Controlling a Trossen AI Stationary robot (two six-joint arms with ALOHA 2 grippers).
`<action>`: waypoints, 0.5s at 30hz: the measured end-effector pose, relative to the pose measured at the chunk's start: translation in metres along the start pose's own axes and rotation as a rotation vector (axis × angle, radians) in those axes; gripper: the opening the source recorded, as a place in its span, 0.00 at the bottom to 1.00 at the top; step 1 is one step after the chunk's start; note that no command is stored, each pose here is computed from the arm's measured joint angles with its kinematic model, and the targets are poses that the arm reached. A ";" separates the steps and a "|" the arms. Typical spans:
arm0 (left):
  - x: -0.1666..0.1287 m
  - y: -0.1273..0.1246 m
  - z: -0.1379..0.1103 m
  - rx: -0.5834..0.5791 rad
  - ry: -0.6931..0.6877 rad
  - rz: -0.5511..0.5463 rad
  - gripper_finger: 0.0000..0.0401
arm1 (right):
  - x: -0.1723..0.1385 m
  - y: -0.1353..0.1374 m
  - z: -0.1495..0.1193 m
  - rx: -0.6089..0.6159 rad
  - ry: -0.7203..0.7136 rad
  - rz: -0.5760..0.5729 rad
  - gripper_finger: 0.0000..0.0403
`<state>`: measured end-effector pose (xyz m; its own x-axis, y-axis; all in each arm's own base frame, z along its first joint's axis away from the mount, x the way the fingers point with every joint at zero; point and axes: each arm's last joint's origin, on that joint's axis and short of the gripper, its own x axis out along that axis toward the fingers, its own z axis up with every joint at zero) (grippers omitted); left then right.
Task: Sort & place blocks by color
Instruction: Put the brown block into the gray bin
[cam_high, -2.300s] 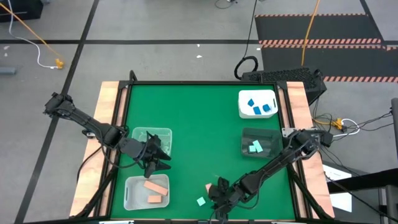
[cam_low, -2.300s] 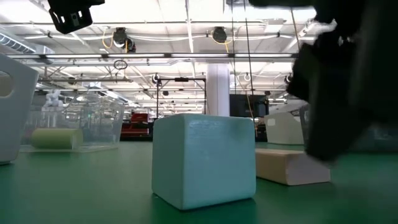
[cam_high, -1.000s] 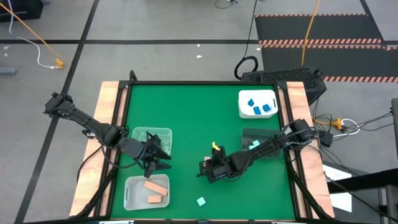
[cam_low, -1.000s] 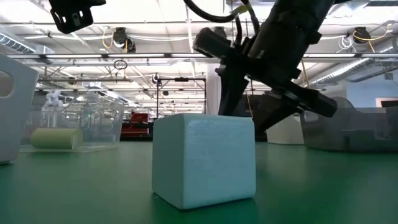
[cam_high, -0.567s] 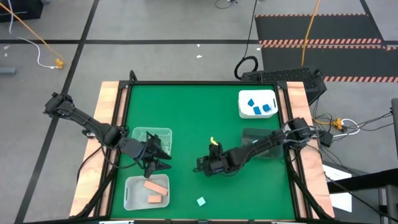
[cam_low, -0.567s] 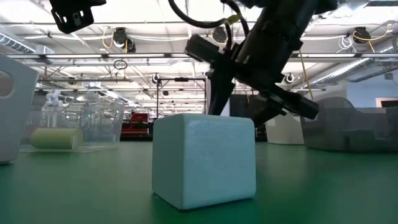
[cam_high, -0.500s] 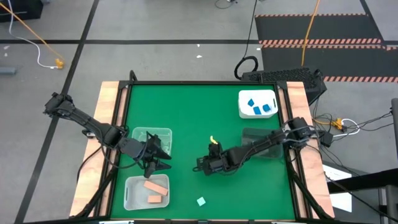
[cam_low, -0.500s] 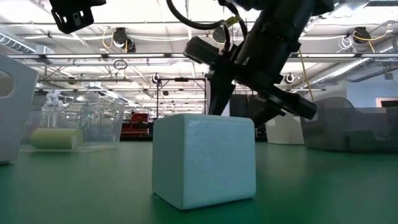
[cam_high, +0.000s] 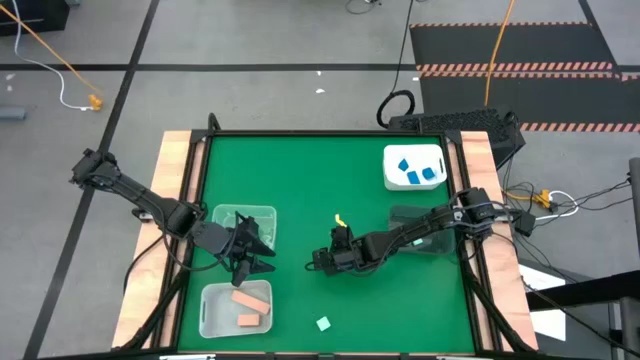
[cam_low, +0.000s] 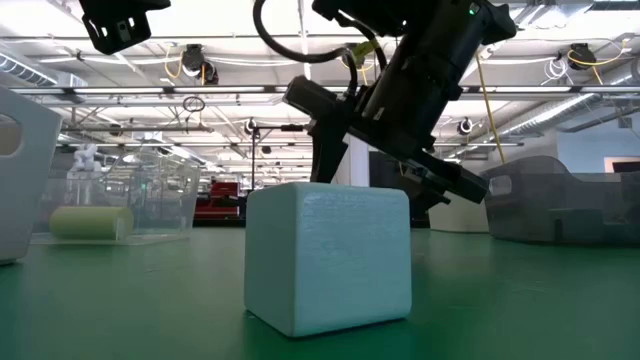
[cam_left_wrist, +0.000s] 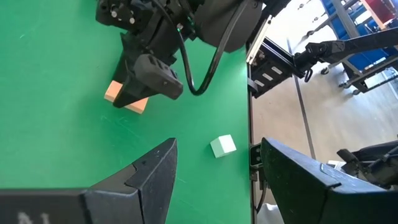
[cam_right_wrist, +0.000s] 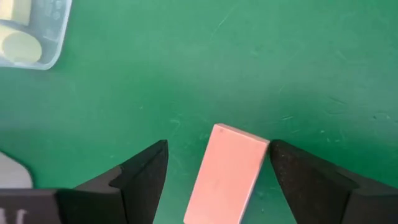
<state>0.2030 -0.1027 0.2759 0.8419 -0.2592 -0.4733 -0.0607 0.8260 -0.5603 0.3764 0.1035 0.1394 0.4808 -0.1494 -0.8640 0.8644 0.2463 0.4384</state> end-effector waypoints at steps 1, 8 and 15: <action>0.000 0.000 0.000 0.000 0.000 0.000 0.58 | 0.002 0.000 -0.001 -0.003 -0.002 -0.006 0.69; 0.000 0.000 0.000 0.000 -0.011 0.011 0.58 | 0.011 -0.005 -0.005 -0.094 0.015 -0.042 0.63; 0.000 0.000 0.000 0.025 -0.012 0.012 0.58 | 0.010 -0.006 -0.011 -0.500 -0.033 -0.049 0.50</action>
<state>0.2031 -0.1022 0.2760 0.8475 -0.2433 -0.4717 -0.0579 0.8411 -0.5377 0.3745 0.1107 0.1252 0.4531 -0.2004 -0.8687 0.7133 0.6660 0.2184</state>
